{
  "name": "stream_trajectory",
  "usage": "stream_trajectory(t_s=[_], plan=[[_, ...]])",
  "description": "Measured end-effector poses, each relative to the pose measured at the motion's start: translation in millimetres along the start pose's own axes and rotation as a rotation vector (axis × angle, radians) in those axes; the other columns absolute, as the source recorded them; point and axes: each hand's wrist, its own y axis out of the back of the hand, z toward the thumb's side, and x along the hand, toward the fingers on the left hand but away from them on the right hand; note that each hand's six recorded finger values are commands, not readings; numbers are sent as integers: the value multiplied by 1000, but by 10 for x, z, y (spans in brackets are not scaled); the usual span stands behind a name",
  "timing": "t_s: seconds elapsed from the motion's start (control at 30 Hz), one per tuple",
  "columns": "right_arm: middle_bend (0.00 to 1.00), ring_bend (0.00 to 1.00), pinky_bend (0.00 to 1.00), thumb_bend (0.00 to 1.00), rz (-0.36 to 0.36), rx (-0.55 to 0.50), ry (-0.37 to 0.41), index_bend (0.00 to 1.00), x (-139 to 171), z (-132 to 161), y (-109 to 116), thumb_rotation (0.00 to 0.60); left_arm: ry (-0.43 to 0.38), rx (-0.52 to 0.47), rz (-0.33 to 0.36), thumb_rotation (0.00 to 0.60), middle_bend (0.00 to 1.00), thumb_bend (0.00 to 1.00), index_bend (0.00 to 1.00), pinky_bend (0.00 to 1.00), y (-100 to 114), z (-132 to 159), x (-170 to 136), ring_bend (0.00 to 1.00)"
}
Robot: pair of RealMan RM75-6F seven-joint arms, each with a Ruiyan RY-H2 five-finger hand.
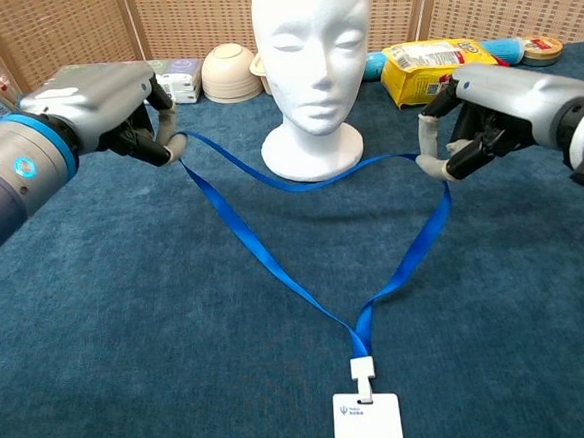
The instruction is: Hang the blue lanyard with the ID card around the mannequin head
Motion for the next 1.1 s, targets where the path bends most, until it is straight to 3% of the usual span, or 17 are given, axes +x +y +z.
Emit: stream_trajectory(t_s=[1.1], plan=[[1000, 1000, 1000, 520, -167, -157, 170, 662, 324, 391, 1125, 592, -75, -174, 230, 487, 1000, 477, 712, 1000, 1224, -25, -256, 1000]])
